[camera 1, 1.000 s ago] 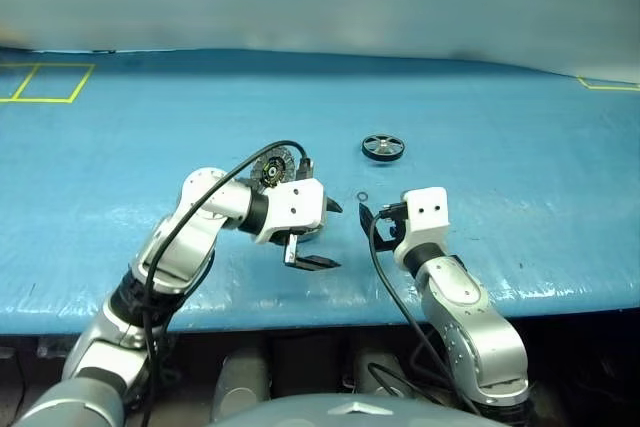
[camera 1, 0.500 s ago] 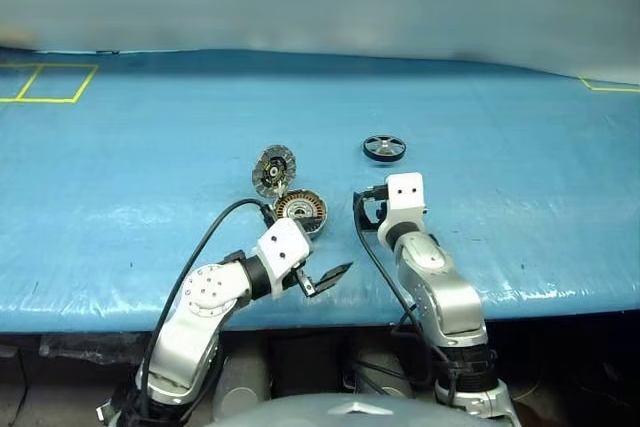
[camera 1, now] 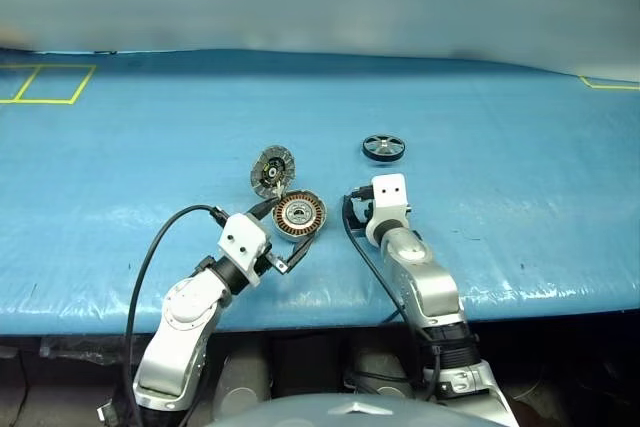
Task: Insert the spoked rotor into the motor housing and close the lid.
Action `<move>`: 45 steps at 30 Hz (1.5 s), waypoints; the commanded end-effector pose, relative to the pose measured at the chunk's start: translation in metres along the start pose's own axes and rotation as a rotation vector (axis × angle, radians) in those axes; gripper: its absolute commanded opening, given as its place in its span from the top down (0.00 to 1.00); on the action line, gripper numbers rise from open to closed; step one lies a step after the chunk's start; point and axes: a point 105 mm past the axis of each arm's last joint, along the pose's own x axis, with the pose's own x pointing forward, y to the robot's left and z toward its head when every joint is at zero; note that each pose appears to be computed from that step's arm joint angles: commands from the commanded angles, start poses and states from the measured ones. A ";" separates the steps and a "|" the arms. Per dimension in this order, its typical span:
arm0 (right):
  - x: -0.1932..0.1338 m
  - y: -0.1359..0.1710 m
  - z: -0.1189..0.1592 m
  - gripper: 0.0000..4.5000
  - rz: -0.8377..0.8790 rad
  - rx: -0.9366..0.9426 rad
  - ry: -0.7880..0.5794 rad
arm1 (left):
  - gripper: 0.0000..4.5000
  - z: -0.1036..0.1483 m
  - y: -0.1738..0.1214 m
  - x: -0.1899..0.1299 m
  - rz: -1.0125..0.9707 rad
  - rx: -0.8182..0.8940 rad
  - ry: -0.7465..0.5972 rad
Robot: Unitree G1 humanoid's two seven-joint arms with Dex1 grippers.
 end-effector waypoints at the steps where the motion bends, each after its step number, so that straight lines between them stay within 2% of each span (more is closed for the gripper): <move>1: 0.002 0.000 -0.002 0.00 -0.001 -0.006 -0.003 | 0.01 0.005 0.000 -0.001 0.001 -0.006 -0.032; 4: 0.003 -0.001 -0.008 0.00 -0.011 -0.007 0.014 | 0.01 0.001 0.000 -0.002 -0.005 -0.022 -0.010; 6: 0.003 -0.002 -0.011 0.09 -0.017 -0.010 0.023 | 0.00 -0.001 0.000 -0.003 0.000 -0.017 -0.003; 17: -0.016 -0.001 -0.031 0.84 -0.030 0.010 0.067 | 0.00 -0.004 0.000 -0.003 0.003 -0.003 0.007; 23: -0.035 -0.013 -0.026 0.84 -0.069 0.004 0.046 | 0.00 -0.003 0.002 -0.003 0.027 0.010 -0.002; 29: -0.057 -0.010 0.016 0.84 -0.006 -0.077 -0.078 | 0.00 -0.005 0.000 -0.004 0.011 -0.017 -0.009; 35: -0.068 0.033 0.060 0.84 0.218 -0.166 -0.186 | 0.00 -0.010 0.003 -0.009 0.012 0.006 -0.008; 40: -0.066 0.068 0.070 0.84 0.352 -0.198 -0.192 | 0.00 -0.016 0.006 -0.016 0.008 -0.011 0.009; 45: -0.062 0.094 0.064 0.84 0.450 -0.234 -0.165 | 0.00 -0.022 0.011 -0.024 0.045 -0.021 0.032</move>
